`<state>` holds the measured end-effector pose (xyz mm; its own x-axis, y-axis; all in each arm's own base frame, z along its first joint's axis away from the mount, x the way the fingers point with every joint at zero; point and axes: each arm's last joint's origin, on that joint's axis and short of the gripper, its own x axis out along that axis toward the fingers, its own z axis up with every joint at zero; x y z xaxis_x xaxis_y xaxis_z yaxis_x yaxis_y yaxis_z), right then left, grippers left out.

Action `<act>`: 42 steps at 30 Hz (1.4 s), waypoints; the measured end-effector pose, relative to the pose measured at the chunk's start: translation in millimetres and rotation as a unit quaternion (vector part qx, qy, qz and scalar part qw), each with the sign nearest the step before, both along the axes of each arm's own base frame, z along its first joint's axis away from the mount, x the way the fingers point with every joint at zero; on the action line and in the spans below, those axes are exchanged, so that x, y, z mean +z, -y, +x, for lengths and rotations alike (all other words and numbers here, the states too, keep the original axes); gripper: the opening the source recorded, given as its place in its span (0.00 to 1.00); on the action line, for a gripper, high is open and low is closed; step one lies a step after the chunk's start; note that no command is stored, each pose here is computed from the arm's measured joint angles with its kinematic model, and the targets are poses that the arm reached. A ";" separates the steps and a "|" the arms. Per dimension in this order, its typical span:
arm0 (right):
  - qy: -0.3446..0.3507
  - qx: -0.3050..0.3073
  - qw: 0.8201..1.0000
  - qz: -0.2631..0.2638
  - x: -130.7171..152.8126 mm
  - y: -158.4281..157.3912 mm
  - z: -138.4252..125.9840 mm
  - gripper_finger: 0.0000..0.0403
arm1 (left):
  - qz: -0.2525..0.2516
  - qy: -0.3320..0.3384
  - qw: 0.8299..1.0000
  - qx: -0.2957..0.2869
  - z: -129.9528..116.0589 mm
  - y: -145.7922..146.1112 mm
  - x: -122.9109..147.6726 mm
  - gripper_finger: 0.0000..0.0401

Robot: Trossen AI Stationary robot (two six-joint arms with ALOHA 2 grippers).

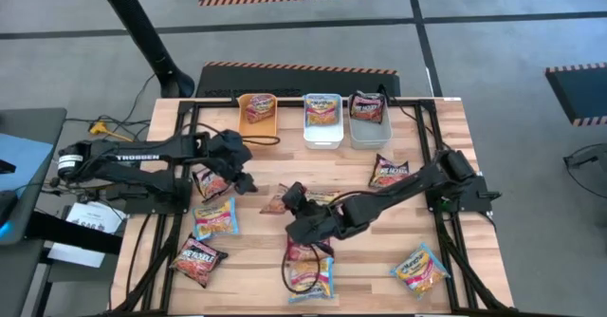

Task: Sort Maruchan noodles
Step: Put the red noodle pack into the yellow bin

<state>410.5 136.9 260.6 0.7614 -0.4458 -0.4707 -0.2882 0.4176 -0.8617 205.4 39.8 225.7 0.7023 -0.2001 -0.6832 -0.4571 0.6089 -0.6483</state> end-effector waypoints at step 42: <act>0.084 0.050 0.978 -0.184 103.8 -46.6 -69.8 0.01 | -0.159 0.314 0.936 -0.019 27.8 -0.8 64.9 0.52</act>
